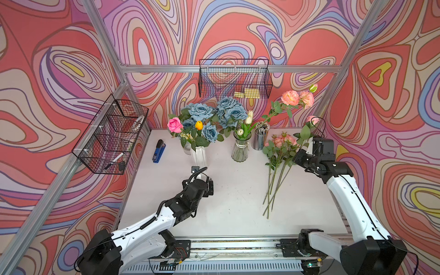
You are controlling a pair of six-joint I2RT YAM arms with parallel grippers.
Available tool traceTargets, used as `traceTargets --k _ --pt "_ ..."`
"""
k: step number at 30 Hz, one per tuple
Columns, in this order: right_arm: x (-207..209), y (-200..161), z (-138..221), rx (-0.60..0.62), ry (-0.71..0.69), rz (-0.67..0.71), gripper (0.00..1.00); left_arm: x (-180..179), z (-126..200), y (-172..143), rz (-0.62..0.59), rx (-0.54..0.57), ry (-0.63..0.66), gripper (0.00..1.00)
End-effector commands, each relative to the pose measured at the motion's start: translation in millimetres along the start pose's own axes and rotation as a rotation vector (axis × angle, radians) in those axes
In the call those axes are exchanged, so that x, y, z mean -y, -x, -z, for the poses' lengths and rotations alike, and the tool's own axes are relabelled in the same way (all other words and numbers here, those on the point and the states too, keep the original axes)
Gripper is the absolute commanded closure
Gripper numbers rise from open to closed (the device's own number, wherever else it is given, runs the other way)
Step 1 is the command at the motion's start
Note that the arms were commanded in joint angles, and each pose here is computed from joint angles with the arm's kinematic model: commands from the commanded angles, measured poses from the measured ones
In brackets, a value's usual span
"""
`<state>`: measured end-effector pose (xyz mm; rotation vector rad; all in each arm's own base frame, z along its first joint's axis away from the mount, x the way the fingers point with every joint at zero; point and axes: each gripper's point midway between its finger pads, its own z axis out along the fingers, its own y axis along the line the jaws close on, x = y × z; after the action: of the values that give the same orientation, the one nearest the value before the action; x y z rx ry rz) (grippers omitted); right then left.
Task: Pick out pink flowers from the vase
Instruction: Place the flower at the center of the board.
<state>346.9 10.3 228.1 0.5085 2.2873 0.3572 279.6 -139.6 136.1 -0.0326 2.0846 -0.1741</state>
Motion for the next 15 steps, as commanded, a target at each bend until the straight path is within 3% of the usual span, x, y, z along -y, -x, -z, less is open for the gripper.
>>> traceTargets --k 1,7,15 --pt "-20 -4 -13 -0.027 0.133 0.026 1.0 -15 0 -1 0.072 0.035 0.052 0.0" --pt "-20 -26 -45 -0.148 0.171 0.049 1.0 -22 3 -1 0.077 0.066 0.072 0.0" --pt "-12 -38 -77 -0.224 0.153 0.05 1.0 -34 10 7 0.084 0.107 0.125 0.0"
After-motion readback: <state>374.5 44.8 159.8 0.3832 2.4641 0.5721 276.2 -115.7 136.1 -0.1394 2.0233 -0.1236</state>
